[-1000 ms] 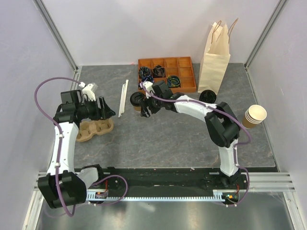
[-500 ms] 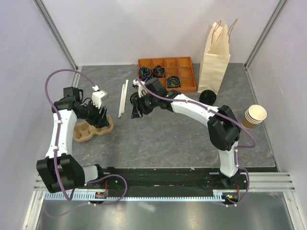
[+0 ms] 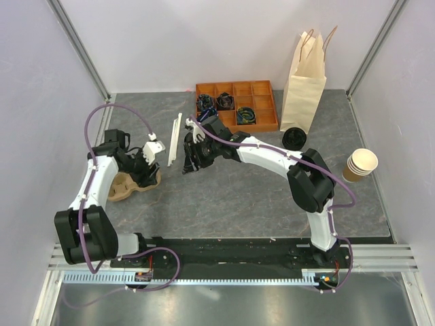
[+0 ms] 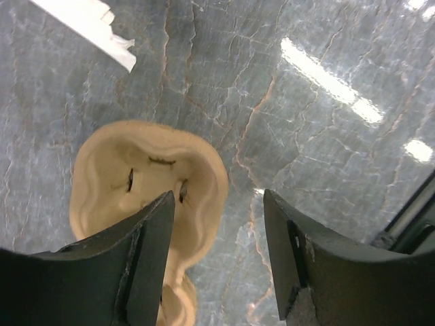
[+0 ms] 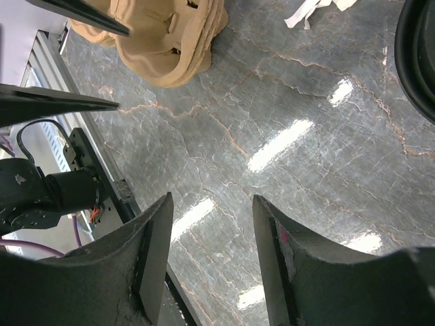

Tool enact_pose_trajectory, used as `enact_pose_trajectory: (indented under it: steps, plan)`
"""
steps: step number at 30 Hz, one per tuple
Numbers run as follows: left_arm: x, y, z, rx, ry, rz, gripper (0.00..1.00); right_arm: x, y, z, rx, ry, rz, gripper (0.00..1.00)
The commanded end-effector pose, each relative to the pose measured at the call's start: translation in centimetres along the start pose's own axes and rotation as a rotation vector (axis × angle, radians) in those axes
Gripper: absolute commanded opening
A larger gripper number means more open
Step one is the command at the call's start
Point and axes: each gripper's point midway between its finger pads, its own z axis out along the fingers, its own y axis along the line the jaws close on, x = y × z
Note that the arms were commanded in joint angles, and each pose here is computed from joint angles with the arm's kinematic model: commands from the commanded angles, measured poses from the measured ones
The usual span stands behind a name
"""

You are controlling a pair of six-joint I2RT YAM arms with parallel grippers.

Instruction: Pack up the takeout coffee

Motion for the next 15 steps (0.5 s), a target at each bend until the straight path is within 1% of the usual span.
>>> enact_pose_trajectory:
  steps: [1,6,11,15]
  plan:
    - [0.1,1.8,1.2,-0.057,0.031,0.090,0.62,-1.4,1.2,-0.5,-0.030,-0.035,-0.009,0.58]
    - [1.4,1.8,2.1,-0.056,0.079,0.075,0.60,-1.2,1.0,-0.5,-0.025,-0.035,-0.012,0.59]
    - [2.0,1.8,2.4,-0.047,0.100,0.078,0.55,-1.4,1.0,-0.3,-0.024,-0.037,-0.011,0.59]
    - [2.4,1.6,2.6,-0.039,0.112,0.081,0.55,-1.4,0.9,-0.1,-0.023,-0.034,-0.011,0.59]
